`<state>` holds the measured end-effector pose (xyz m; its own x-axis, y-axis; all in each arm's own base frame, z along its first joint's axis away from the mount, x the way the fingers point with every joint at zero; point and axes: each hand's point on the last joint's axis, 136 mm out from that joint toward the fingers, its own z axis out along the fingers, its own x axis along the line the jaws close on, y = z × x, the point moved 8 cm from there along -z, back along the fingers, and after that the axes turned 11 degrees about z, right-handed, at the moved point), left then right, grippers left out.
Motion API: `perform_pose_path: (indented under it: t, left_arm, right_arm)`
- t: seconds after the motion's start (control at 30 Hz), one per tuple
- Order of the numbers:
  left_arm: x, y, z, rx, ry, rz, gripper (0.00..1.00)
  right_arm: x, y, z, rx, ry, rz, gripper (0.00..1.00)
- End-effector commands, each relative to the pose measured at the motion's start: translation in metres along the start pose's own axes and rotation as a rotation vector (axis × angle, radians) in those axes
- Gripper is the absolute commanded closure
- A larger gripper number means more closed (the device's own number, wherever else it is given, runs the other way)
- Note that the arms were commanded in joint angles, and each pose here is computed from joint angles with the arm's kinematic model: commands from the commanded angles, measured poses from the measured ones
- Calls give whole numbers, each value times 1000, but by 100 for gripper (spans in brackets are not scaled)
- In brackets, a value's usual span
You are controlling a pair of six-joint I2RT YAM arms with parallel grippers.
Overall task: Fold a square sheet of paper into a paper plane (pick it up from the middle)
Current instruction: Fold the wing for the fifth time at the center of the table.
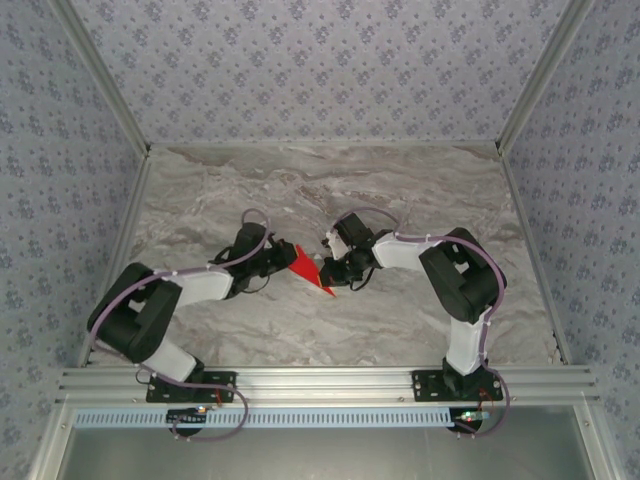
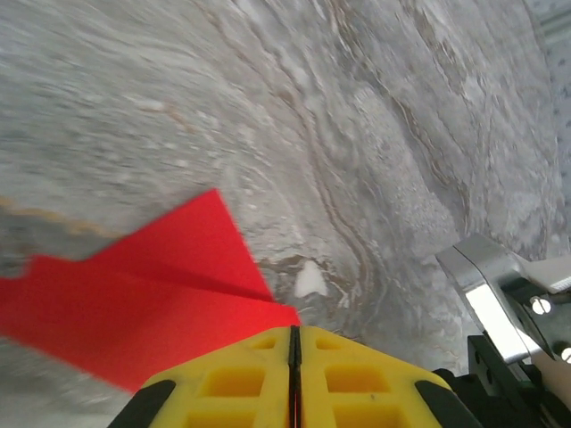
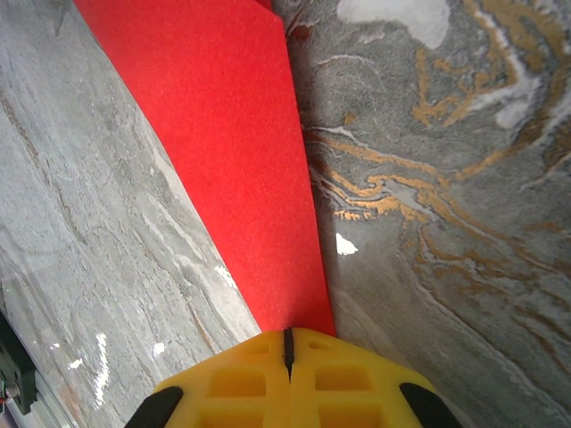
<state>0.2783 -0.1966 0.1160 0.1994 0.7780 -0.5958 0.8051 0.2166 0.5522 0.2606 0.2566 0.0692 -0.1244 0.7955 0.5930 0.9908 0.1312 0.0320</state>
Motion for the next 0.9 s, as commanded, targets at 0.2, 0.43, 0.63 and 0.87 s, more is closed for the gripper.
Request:
perform_pose_path:
  t: [0.2,0.43,0.63,0.87]
  left_arm:
    - [8,-10,33,50,1,-36,91]
    - [51,-11,17,0,149,-91,91]
    - [92,-17,-4,-47,294,-133,91]
    - [109,-12,-17,-66,313,-171,91]
  right_arm:
    - [-84,-58,32,196,-453,149,100]
    - [-86,-61,32,203,-462,149,100]
    - [-87,-62,33,205,-464,154,100]
    - [-85,-61,32,205,-460,150,100]
